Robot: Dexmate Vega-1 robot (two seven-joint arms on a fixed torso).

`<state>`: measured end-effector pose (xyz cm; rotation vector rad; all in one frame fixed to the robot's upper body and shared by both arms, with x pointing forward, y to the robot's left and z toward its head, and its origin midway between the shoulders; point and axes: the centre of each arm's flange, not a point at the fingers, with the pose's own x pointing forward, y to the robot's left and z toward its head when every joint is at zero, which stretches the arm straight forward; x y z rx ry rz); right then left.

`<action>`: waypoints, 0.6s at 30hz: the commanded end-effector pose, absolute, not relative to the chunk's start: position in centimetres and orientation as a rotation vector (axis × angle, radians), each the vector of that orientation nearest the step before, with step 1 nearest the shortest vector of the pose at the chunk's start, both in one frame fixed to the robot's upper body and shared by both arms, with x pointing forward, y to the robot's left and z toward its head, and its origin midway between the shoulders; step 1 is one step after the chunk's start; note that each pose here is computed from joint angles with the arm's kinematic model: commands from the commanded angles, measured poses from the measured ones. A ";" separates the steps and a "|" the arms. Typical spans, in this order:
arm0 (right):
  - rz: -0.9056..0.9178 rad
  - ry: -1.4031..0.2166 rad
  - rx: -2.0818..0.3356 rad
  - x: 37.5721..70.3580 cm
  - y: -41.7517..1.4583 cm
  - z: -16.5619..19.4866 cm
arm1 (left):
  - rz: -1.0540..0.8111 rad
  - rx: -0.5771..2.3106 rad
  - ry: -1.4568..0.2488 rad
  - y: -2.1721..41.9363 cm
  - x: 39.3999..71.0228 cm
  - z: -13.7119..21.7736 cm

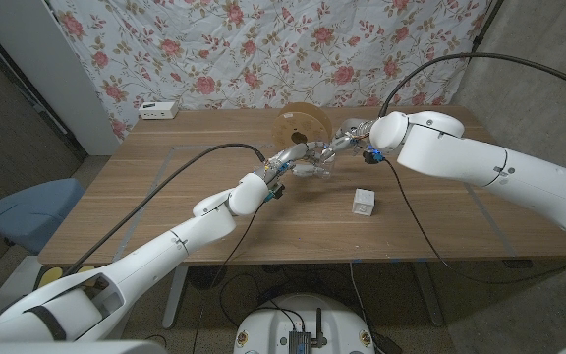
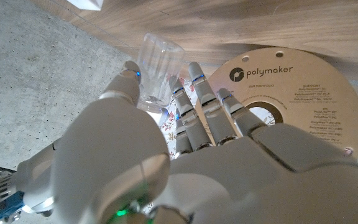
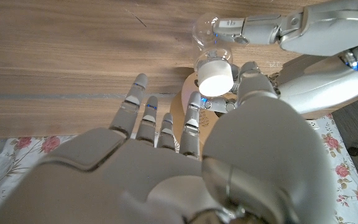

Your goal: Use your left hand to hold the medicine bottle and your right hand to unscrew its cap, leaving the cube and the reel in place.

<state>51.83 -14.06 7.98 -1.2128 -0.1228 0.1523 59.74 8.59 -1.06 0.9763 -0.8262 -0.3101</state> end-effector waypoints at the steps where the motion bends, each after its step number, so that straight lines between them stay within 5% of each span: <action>1: 0.143 -0.125 -1.218 51.5 -13.5 7.8 | -0.310 0.978 -0.830 8.6 59.6 -1.1; 18: 0.125 -0.128 -1.216 51.5 -13.3 7.5 | -0.310 0.978 -0.826 8.6 59.6 -1.2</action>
